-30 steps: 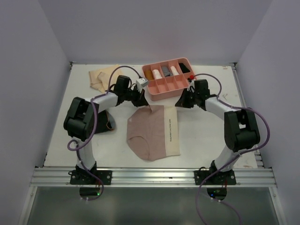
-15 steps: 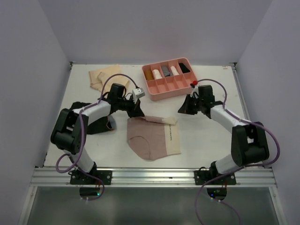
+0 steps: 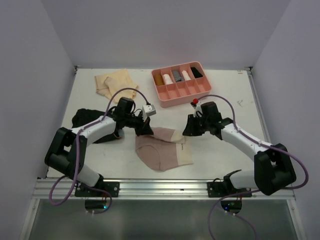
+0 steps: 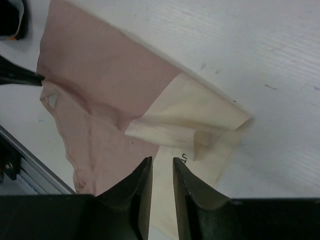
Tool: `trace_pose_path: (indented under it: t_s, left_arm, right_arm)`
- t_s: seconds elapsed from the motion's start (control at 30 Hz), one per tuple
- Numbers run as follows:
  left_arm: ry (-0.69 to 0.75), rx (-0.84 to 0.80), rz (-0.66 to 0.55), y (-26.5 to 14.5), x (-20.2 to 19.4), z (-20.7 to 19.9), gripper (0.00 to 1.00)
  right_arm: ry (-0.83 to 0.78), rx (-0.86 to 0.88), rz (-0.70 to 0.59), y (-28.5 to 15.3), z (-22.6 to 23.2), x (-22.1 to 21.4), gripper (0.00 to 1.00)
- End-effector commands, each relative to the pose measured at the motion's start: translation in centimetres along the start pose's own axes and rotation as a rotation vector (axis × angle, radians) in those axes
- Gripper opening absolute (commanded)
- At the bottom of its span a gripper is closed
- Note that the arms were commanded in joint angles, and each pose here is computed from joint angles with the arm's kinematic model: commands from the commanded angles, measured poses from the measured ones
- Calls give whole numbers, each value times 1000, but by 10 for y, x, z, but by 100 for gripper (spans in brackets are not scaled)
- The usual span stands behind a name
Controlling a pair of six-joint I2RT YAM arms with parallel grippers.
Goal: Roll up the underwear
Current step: Fold the underwear
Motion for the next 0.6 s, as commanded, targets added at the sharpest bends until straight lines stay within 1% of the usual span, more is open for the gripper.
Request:
trace_pose_path:
  t_s: [0.0, 0.03, 0.1, 0.27, 0.33, 0.37, 0.43, 0.5, 0.53, 0.57]
  left_arm:
    - [-10, 10, 5, 4, -4, 3, 0]
    - [-11, 9, 6, 5, -5, 4, 0]
    - [-8, 9, 13, 7, -7, 4, 0]
    - [-8, 1, 43, 9, -16, 5, 0]
    - [-9, -1, 46, 9, -16, 5, 0]
    - [-7, -3, 47, 10, -16, 5, 0]
    - [-6, -2, 49, 10, -16, 6, 0]
    - [0, -4, 52, 10, -16, 8, 0]
    - [1, -3, 55, 11, -16, 8, 0]
    - [3, -7, 51, 11, -15, 8, 0]
  right_arm:
    - [-141, -49, -5, 1, 16, -5, 29]
    - [-149, -56, -4, 2, 16, -4, 31]
    - [-168, -76, -12, 5, 15, 1, 32]
    - [-210, -99, 26, 15, 14, 9, 34]
    - [-213, -86, 47, 17, 15, 8, 40]
    - [-221, -70, 58, 18, 18, 6, 41]
    - [-269, -55, 71, 18, 25, -2, 44]
    - [-327, -58, 65, 15, 33, -8, 44]
    - [-369, -64, 86, 16, 39, -17, 44]
    - [-418, -78, 94, 16, 41, -17, 44]
Point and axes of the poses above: each gripper's point midway between its finger pads, its own y axis out along the fingers, its own z axis along the line the jaws close on, x = y × z, the point moved 6 cm from there along -y, back along the fingers, and after that the axes turned 10 degrees about y, right-handed, at the moved point
